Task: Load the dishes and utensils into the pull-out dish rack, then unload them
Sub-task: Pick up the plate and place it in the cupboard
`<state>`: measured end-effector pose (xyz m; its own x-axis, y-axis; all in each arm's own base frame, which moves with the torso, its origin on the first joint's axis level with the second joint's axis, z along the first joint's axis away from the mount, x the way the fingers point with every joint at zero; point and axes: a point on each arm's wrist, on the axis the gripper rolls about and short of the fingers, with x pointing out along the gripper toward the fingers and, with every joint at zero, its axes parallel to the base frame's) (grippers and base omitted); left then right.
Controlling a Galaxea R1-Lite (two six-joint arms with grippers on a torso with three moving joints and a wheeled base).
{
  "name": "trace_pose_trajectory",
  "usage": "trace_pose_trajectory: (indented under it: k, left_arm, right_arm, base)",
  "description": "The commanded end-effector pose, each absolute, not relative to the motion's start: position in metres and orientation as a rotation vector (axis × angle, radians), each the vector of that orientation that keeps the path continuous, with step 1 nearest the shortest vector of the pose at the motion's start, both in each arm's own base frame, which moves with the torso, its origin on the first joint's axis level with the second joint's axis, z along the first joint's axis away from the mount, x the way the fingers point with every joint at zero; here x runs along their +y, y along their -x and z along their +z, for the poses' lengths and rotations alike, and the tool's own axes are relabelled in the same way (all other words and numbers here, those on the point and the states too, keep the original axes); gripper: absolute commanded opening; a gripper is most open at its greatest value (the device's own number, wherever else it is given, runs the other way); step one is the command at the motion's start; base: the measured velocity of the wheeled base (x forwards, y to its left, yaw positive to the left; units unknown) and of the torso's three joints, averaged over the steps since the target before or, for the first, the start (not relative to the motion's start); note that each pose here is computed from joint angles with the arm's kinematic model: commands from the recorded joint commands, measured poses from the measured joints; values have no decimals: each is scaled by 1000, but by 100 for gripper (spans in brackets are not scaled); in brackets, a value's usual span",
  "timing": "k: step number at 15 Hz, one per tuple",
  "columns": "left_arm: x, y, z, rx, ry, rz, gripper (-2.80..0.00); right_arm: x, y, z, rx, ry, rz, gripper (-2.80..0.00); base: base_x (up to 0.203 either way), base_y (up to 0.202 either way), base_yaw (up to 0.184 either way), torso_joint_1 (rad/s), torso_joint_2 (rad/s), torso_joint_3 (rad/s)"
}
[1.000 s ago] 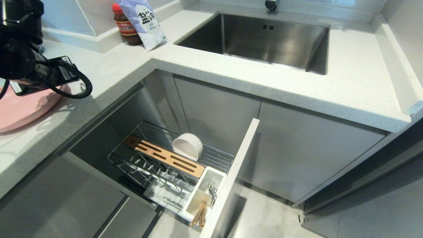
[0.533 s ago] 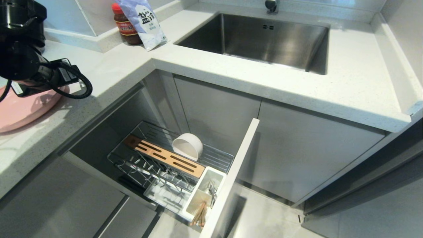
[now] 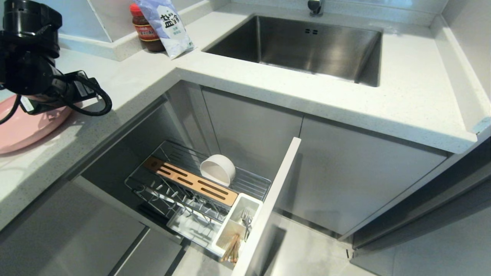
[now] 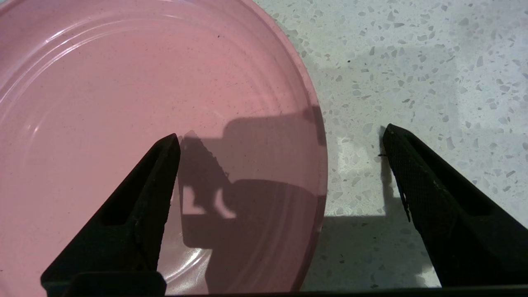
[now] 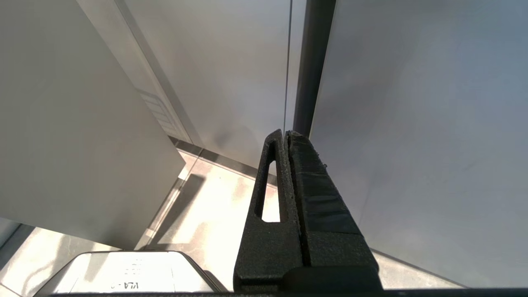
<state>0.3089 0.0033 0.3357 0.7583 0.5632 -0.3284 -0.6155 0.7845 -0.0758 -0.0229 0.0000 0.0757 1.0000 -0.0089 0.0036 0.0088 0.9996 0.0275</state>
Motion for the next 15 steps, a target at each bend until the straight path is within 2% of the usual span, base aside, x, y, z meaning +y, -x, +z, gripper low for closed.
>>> trace_pose_trajectory:
  k: [1,2,12,15]
  left_arm:
    - [3,-310,334,302,184,648,0]
    - [3,-310,334,306,182,647,-280]
    - [0,-301,340,289,186,633,-280]
    - [-7,-281,350,265,185,604,-280]
  right_arm:
    - [0,23,75,-5,-28,-9,-280]
    - [0,23,75,-5,-28,-9,-280]
    - [0,23,75,-5,-28,-9,-280]
    - [0,23,75,-5,-28,-8,-280]
  base:
    - [0,0,0,0,0,0]
    - [0,0,0,0,0,0]
    - [0,0,0,0,0,0]
    - [0,0,0,0,0,0]
